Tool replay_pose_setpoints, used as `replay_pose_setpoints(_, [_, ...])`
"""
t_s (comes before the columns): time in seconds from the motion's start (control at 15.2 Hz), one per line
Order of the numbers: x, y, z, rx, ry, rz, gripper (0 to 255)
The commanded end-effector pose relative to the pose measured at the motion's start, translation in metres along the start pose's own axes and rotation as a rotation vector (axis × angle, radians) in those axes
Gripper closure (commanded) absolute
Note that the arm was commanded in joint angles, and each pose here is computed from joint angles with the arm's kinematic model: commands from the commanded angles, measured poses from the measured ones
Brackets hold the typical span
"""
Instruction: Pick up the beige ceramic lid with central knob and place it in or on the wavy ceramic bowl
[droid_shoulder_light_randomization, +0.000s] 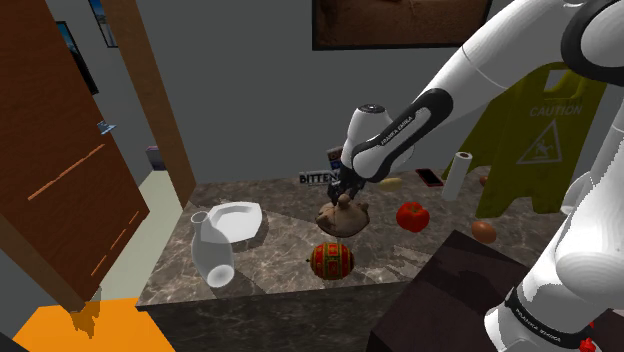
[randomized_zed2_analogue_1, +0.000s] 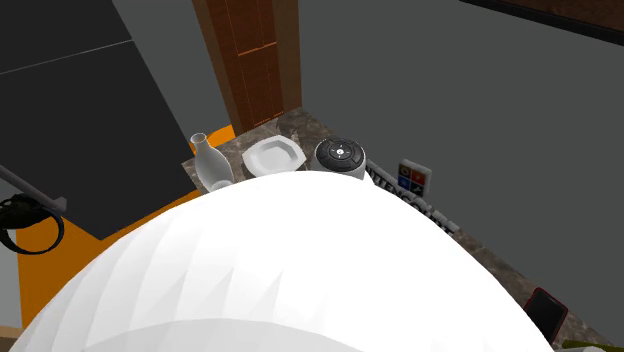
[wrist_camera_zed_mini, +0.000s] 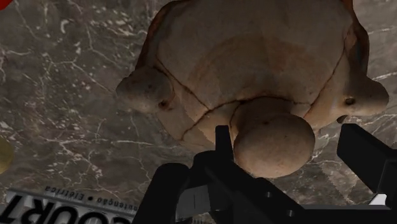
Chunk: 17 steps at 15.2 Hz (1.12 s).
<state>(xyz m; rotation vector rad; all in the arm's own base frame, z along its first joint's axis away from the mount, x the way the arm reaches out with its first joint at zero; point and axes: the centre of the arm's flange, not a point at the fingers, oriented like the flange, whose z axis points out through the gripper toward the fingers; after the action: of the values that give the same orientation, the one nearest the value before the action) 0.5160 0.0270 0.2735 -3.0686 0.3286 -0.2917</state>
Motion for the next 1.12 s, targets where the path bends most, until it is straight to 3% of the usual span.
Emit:
replay_pose_setpoints(0.0, [0.0, 0.0, 0.0, 0.0, 0.0, 0.0, 0])
replay_pose_setpoints(0.26, [0.0, 0.0, 0.0, 0.0, 0.0, 0.0, 0])
replay_pose_setpoints(0.53, [0.0, 0.0, -0.05, 0.0, 0.0, 0.0, 0])
replay_pose_setpoints(1.06, [0.0, 0.0, -0.05, 0.0, 0.0, 0.0, 0])
